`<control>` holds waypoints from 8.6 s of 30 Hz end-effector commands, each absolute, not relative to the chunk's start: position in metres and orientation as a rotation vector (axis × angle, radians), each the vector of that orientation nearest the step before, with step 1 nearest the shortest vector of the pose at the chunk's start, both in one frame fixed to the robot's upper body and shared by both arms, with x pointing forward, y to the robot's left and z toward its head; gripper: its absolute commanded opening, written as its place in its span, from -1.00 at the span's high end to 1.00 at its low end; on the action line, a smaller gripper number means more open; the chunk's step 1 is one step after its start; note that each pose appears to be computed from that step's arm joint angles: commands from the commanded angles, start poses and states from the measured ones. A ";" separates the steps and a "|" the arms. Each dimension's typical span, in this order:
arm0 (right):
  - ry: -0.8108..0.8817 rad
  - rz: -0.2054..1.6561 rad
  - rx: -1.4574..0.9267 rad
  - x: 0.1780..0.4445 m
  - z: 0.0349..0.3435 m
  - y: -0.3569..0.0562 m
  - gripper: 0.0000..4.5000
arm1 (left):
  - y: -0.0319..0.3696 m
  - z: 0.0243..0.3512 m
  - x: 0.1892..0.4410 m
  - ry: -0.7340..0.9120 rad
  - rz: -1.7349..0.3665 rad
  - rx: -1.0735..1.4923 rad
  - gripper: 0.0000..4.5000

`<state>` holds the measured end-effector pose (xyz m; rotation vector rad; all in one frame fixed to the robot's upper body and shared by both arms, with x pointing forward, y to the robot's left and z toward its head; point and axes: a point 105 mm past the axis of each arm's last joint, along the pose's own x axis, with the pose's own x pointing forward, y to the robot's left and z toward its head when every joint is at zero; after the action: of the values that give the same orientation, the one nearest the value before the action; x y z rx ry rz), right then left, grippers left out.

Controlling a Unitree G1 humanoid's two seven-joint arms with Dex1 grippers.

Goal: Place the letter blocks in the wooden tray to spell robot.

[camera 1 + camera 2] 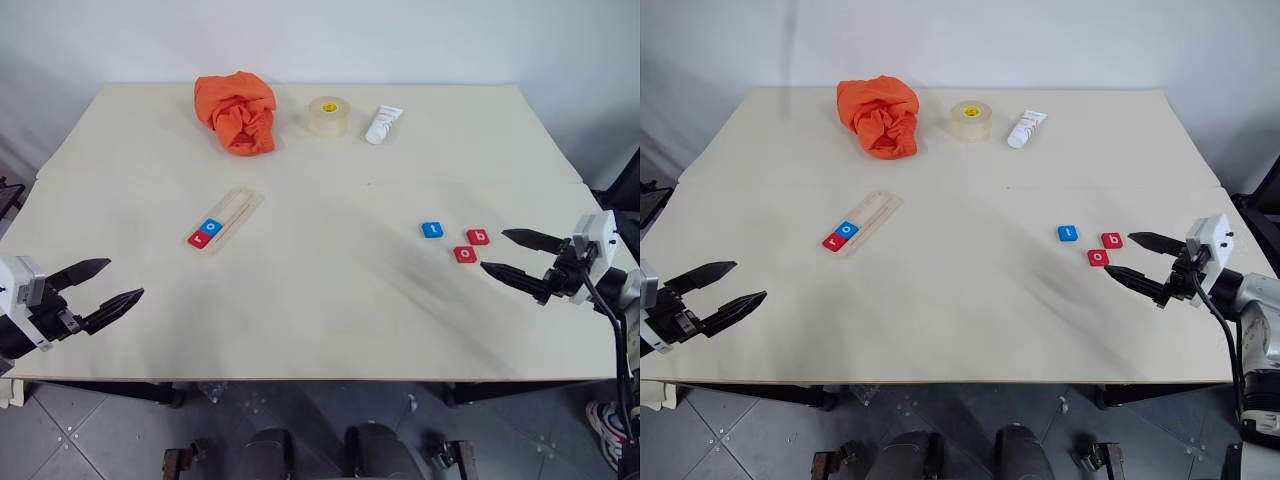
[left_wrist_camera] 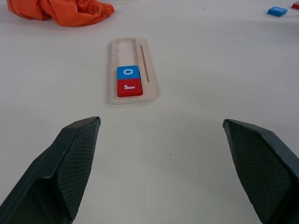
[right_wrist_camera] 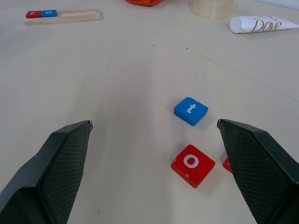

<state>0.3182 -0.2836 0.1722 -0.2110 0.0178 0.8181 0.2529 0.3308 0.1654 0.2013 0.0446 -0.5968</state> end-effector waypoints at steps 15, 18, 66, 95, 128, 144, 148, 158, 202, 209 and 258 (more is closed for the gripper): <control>-0.037 0.868 -0.205 0.335 0.184 -0.266 -1.00 | 0.359 0.180 0.228 0.014 -0.348 0.217 -0.99; -0.049 0.897 -0.208 0.343 0.186 -0.258 -1.00 | 0.374 0.176 0.209 0.051 -0.236 0.234 -0.99; -0.096 1.050 -0.320 0.347 0.195 -0.215 -1.00 | 0.274 0.180 0.404 0.559 -0.334 0.165 -0.99; -0.106 1.030 -0.321 0.345 0.194 -0.215 -1.00 | 0.252 0.143 0.419 0.726 -0.415 0.328 -0.50; -0.029 0.986 -0.355 0.290 0.182 -0.247 -1.00 | 0.041 0.147 0.360 0.518 -1.260 0.766 -0.50; -0.021 0.914 -0.345 0.280 0.179 -0.252 -1.00 | 0.023 0.137 0.340 0.497 -1.323 0.855 -0.50; -0.021 0.911 -0.346 0.282 0.180 -0.251 -1.00 | 0.019 0.136 0.341 0.468 -1.312 0.846 -0.97; -0.028 0.876 -0.329 0.288 0.181 -0.255 -1.00 | 0.044 0.171 0.334 0.227 -1.256 0.672 -1.00; 0.028 0.298 -0.048 0.311 0.165 -0.292 -1.00 | 0.175 0.154 0.303 -0.225 -1.266 0.405 -1.00; 0.011 0.268 -0.085 0.330 0.185 -0.285 -1.00 | 0.177 0.156 0.307 -0.221 -1.232 0.415 -1.00; 0.325 0.083 -0.079 0.414 0.162 -0.302 0.35 | 0.174 0.160 0.312 -0.240 -1.188 0.445 -1.00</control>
<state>0.4116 -0.2968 0.1367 -0.0698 0.4143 0.0971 0.3128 0.1738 0.1539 0.4337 -0.2067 -1.1802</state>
